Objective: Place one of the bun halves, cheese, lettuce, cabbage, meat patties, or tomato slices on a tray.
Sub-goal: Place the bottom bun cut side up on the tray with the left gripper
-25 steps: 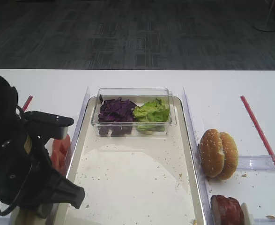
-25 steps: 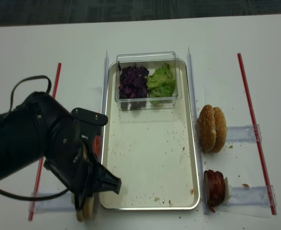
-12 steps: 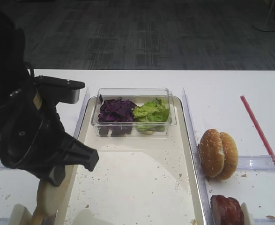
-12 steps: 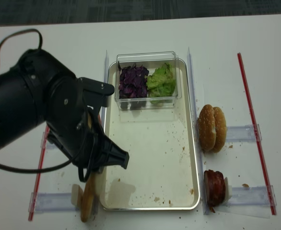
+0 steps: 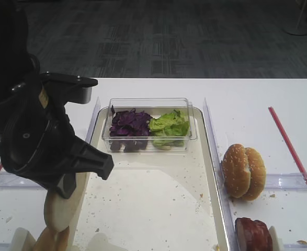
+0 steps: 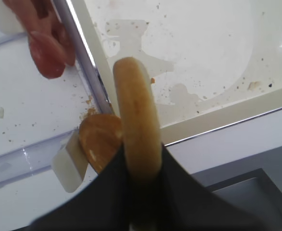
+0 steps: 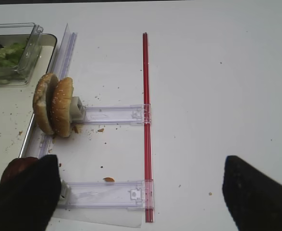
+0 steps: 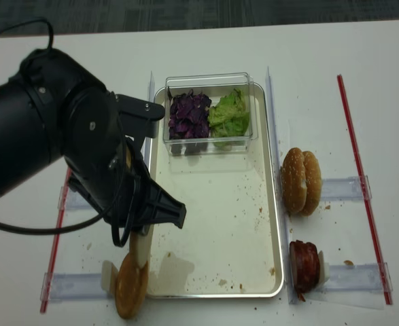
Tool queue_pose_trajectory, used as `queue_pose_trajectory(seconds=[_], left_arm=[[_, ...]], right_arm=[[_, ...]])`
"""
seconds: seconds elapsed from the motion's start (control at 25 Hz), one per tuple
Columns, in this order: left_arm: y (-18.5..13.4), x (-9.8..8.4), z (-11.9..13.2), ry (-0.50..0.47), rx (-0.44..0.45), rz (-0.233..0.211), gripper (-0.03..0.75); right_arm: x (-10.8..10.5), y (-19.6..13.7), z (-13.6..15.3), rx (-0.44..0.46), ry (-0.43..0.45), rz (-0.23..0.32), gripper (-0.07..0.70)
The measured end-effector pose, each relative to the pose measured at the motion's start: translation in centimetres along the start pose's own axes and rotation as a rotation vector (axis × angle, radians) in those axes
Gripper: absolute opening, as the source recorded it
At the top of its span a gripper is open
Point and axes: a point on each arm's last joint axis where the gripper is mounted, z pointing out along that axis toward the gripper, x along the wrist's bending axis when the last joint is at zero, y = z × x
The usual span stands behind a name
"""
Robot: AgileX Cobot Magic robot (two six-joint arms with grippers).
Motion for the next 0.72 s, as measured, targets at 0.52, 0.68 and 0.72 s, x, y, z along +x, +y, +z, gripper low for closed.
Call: queue_pose_trajectory(seconds=[0.52,0.68,0.72], left_arm=[[0.9,-2.1,-0.2,-0.226,-0.106,0.096,0.06],[1.2,-2.5,0.4,-0.274,-0.094,0.125,0.06],[1.4,-2.7,0.8,-0.294,-0.077,0.127,0.06]], right_arm=[[0.0,0.0,0.0,0.0,0.0,0.0,0.691],[0.0,0.0,0.0,0.0,0.0,0.0,0.692],[0.0,0.0,0.0,0.0,0.0,0.0,0.692]])
